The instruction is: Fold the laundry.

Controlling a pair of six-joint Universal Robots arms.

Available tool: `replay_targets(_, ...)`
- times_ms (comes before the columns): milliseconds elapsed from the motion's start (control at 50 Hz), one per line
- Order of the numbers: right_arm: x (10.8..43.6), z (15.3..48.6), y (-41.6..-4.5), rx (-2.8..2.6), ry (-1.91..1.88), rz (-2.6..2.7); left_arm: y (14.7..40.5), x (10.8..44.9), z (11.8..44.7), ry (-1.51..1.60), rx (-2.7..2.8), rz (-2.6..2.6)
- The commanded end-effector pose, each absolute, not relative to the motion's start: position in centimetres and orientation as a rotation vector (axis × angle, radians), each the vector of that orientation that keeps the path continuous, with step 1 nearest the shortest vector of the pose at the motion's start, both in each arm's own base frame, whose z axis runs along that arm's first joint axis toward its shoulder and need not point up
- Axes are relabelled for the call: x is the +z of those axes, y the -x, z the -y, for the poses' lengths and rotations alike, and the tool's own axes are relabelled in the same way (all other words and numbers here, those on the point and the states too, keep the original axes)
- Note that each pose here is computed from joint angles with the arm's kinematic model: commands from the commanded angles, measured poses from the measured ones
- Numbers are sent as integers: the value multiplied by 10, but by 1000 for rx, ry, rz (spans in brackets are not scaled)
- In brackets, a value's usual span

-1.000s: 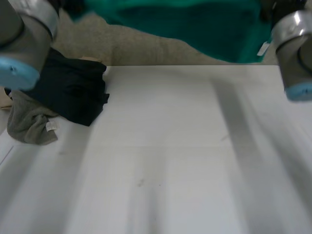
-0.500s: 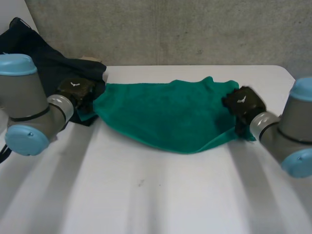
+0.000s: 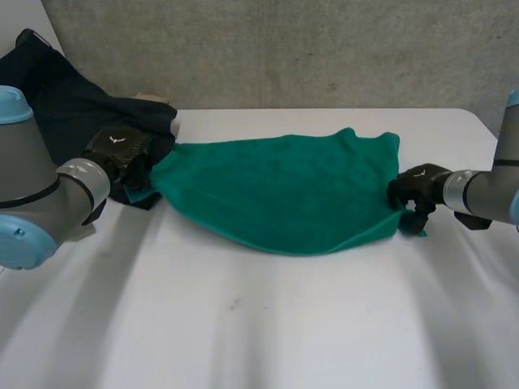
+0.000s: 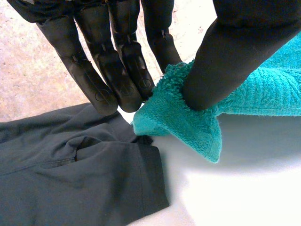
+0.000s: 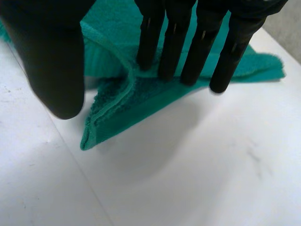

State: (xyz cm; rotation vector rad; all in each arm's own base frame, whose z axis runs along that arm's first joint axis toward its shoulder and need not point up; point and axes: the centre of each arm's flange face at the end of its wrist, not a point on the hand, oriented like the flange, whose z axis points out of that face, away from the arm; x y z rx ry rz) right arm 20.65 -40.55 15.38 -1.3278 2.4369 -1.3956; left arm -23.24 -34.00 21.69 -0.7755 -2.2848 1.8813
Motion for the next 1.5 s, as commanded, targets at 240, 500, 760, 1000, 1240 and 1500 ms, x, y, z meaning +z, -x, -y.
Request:
replay_targets(240, 224, 392, -148, -1681, 749, -2586, 208, 261, 308, 709, 1840, 2356)
replay_targets(500, 287, 318, -129, -1641, 1185, -2673, 181, 298, 257, 734, 1647, 2462)
replay_targets(760, 222, 333, -156, -1404, 1477, -2682, 198, 207, 296, 918, 1247, 2718)
replay_targets(1000, 188, 426, -191, -2045, 1313, -2479, 233, 211, 364, 763, 1506, 2621)
replay_targets(1240, 163, 487, -227, -2491, 1196, -2210, 253, 204, 414, 703, 1815, 2635)
replay_targets(1500, 125, 494, -237, -2433, 1301, -2333, 291, 209, 411, 802, 1955, 2407)
